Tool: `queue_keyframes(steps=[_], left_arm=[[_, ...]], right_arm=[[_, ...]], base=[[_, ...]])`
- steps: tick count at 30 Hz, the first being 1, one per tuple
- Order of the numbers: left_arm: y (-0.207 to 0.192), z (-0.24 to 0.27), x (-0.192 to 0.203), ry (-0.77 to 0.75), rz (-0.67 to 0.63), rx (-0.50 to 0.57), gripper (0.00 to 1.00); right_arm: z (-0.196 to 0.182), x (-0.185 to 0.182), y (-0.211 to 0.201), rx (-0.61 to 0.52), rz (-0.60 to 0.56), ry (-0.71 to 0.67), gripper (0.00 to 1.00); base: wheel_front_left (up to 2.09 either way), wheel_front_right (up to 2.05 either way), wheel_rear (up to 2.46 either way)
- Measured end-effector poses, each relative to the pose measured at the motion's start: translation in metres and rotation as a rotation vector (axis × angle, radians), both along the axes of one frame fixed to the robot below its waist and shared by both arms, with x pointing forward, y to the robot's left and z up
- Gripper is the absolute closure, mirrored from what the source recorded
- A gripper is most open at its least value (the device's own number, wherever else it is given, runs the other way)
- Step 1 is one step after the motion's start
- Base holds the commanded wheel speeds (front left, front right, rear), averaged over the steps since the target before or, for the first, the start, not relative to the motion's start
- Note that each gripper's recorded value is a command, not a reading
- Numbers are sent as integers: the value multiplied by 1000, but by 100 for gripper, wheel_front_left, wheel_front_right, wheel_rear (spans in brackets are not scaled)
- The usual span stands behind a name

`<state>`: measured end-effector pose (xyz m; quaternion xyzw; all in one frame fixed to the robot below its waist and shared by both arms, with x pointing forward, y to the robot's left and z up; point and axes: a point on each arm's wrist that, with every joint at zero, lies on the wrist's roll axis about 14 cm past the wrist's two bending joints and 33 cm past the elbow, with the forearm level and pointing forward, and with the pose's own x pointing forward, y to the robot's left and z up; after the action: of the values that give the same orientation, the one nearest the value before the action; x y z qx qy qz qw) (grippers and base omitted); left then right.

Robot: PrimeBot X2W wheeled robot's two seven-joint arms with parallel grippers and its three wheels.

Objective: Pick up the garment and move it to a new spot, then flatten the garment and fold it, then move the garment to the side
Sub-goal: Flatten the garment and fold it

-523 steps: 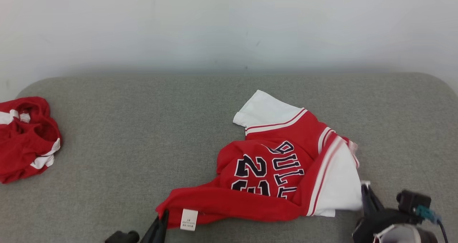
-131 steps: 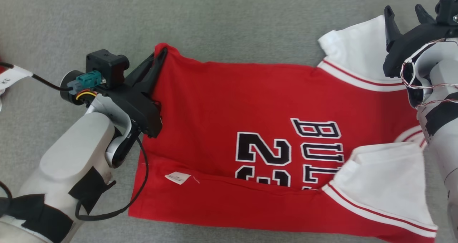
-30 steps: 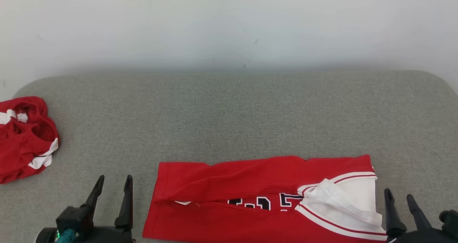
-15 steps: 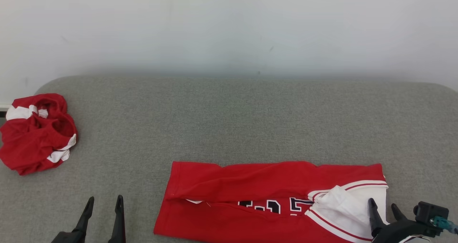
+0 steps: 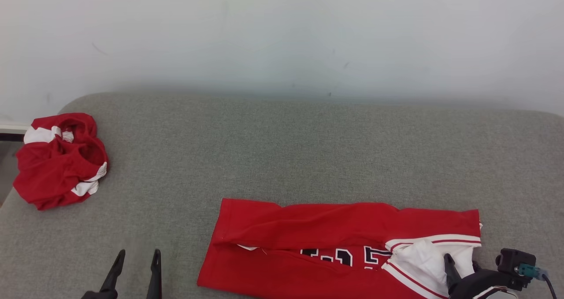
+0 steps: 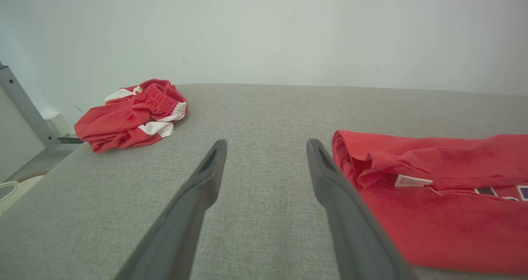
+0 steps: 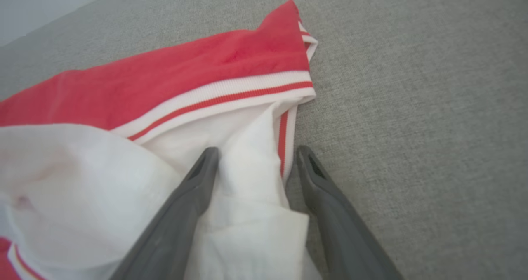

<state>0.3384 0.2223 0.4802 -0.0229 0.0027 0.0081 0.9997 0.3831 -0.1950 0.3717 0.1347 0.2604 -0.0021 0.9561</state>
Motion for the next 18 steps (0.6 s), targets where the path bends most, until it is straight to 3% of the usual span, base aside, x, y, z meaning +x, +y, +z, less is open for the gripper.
queue_keyframes(steps=[1, 2, 10, 18], left_arm=[[-1, -1, -1, 3, -1, -2, 0], [-1, -1, -1, 1, -1, -3, 0], [-10, 2, -6, -12, -20, -14, 0], [-18, 4, -8, -19, -45, -18, 0]], right_arm=[[-1, -1, 1, 6, 0, 3, 65], [-1, -1, 2, 9, 1, 3, 100], [6, 1, -5, 10, -21, -44, 100], [44, 9, -92, -127, -149, -174, 100]], base=[[0, 0, 0], [0, 0, 0], [0, 0, 0], [0, 0, 0]])
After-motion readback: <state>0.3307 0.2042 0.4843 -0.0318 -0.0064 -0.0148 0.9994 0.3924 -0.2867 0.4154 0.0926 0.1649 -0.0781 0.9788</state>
